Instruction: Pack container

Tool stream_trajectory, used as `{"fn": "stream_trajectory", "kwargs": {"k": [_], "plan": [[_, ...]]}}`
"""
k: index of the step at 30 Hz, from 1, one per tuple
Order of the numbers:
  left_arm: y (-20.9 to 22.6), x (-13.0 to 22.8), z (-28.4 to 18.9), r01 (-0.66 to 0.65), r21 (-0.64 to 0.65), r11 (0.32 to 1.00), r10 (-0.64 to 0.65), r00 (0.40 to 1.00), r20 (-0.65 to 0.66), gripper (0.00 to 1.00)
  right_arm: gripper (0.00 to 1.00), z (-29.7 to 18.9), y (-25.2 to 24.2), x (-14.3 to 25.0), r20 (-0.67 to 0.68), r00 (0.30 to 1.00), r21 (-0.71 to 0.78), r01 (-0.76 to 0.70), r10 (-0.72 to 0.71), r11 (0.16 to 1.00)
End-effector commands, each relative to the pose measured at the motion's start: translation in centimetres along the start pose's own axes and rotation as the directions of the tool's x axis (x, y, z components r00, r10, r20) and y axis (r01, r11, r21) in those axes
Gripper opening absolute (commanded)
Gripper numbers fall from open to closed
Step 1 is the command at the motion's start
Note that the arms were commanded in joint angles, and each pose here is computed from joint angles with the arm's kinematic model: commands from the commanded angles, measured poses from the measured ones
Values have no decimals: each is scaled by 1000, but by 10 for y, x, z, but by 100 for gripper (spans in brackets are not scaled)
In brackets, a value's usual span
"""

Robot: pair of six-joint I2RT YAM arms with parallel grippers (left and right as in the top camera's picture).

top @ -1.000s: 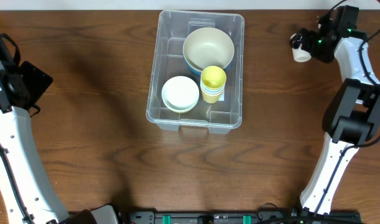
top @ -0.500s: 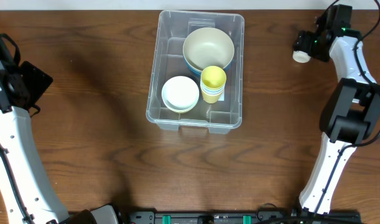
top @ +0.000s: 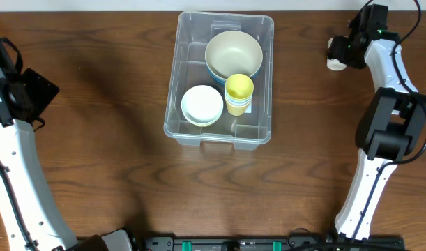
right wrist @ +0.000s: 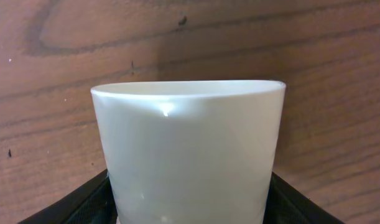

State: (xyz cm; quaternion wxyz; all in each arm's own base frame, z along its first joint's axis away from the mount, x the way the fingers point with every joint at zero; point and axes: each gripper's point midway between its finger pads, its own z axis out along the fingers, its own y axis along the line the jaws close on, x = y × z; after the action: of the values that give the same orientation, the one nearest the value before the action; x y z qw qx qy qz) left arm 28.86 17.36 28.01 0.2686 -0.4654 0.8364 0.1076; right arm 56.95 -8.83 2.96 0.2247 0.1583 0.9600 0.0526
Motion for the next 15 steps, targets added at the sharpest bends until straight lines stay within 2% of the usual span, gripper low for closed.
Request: {"fn": "stream_trajectory", "kwargs": {"k": [1, 9, 15], "plan": [[2, -4, -3, -7, -8, 1000, 7, 1000, 14, 98, 52, -1, -3, 9, -31, 999, 24, 6, -5, 1000], [2, -4, -3, -7, -8, 1000, 7, 1000, 14, 98, 49, -3, -8, 23, -88, 996, 52, 3, 1, 999], [2, -4, -3, -6, -8, 1000, 7, 1000, 15, 98, 47, -6, -11, 46, -178, 984, 68, -5, 17, 998]]}}
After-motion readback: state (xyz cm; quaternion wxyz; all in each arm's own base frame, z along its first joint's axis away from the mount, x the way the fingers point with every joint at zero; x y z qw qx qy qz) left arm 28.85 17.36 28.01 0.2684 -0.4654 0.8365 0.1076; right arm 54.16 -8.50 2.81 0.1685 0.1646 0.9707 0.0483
